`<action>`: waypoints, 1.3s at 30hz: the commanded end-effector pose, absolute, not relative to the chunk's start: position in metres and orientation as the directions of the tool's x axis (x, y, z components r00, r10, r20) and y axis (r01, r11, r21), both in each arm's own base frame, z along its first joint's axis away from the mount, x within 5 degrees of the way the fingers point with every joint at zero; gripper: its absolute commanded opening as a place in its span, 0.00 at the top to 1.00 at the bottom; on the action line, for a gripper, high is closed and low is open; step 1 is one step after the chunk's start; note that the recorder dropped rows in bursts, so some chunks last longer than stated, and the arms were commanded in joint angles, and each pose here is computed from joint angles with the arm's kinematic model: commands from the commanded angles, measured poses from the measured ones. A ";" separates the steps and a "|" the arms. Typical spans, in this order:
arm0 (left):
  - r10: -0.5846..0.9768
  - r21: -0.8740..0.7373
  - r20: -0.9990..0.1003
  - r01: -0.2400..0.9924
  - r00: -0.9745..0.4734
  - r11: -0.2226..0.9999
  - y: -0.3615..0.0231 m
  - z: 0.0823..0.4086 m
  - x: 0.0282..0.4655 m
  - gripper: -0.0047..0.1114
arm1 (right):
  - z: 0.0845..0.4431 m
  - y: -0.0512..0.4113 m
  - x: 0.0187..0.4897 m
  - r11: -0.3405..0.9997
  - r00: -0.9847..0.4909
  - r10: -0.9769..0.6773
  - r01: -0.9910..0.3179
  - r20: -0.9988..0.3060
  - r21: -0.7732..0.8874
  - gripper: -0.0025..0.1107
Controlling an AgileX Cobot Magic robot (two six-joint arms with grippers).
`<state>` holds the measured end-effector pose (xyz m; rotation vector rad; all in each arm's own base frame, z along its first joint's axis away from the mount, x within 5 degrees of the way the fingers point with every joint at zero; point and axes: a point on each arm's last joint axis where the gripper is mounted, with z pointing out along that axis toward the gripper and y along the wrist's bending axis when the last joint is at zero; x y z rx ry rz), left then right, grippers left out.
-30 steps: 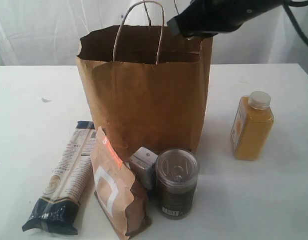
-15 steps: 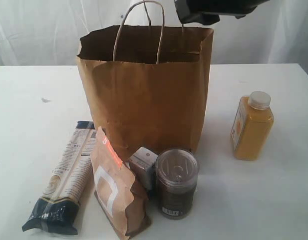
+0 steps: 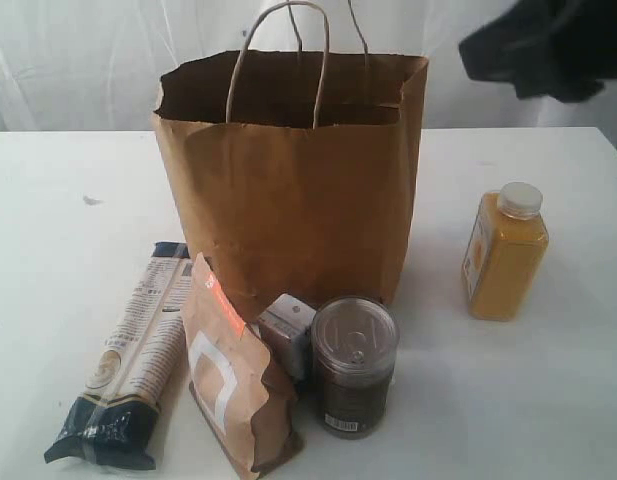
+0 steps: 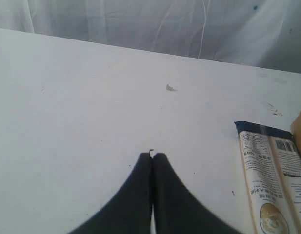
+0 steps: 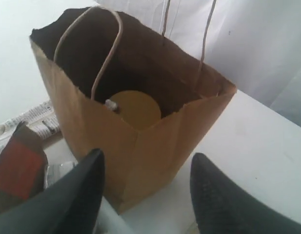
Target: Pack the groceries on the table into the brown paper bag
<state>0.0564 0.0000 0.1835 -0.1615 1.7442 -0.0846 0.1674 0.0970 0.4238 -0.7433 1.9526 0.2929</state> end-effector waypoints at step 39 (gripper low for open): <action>-0.158 -0.151 -0.973 -0.054 -0.169 0.987 0.000 0.183 0.056 0.96 | 0.188 0.121 0.211 0.711 -0.545 -0.615 -0.696 -0.570 -0.101 0.54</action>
